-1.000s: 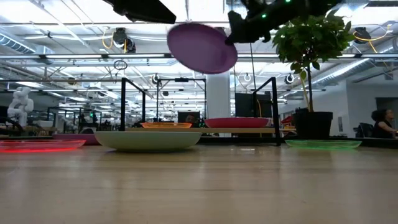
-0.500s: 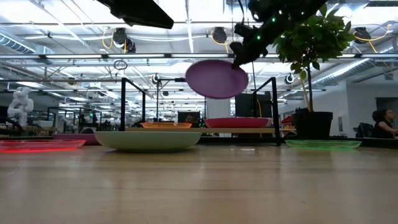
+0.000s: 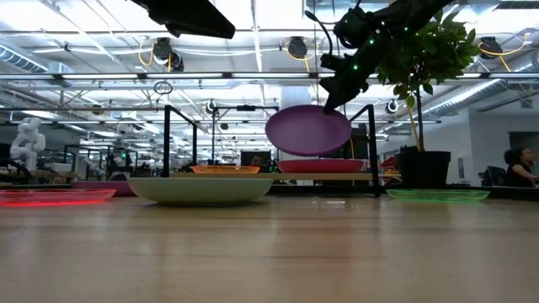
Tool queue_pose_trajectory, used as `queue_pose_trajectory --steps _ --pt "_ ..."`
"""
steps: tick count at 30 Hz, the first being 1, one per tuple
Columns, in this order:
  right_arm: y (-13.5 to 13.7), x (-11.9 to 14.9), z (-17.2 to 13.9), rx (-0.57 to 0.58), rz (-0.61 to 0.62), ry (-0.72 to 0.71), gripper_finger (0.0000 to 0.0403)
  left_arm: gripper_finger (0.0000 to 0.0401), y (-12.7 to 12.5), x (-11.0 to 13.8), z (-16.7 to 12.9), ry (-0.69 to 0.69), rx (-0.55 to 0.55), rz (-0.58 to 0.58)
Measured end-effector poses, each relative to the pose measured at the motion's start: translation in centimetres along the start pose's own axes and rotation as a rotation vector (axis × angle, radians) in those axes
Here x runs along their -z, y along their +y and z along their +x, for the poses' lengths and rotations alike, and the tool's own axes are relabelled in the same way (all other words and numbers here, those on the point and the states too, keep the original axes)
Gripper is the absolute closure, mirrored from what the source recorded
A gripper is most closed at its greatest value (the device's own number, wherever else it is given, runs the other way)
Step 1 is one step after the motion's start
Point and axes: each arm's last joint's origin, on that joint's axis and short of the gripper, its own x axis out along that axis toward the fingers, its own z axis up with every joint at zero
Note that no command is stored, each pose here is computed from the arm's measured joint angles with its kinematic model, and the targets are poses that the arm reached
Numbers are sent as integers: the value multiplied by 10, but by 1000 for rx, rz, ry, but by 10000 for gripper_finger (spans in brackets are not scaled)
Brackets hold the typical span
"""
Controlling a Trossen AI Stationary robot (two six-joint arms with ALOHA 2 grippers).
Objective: Place and stack plates onto a shelf
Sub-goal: Stack the bottom large violet plate on top of the pink plate on the shelf
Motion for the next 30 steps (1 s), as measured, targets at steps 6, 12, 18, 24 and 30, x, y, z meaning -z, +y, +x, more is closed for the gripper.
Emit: queue_pose_trajectory --steps 6,12,18,24,30 --pt "1 2 0 -5 -15 22 398 318 0 0 0 0 0 -2" --pt "1 2 0 -3 -48 22 397 318 0 0 0 0 0 -3" --pt "1 2 0 -2 -78 21 397 318 0 0 0 0 0 1" --pt "1 2 0 -3 -93 21 378 318 0 0 0 0 0 3" --pt "1 2 0 0 -93 21 338 318 0 0 0 0 0 3"
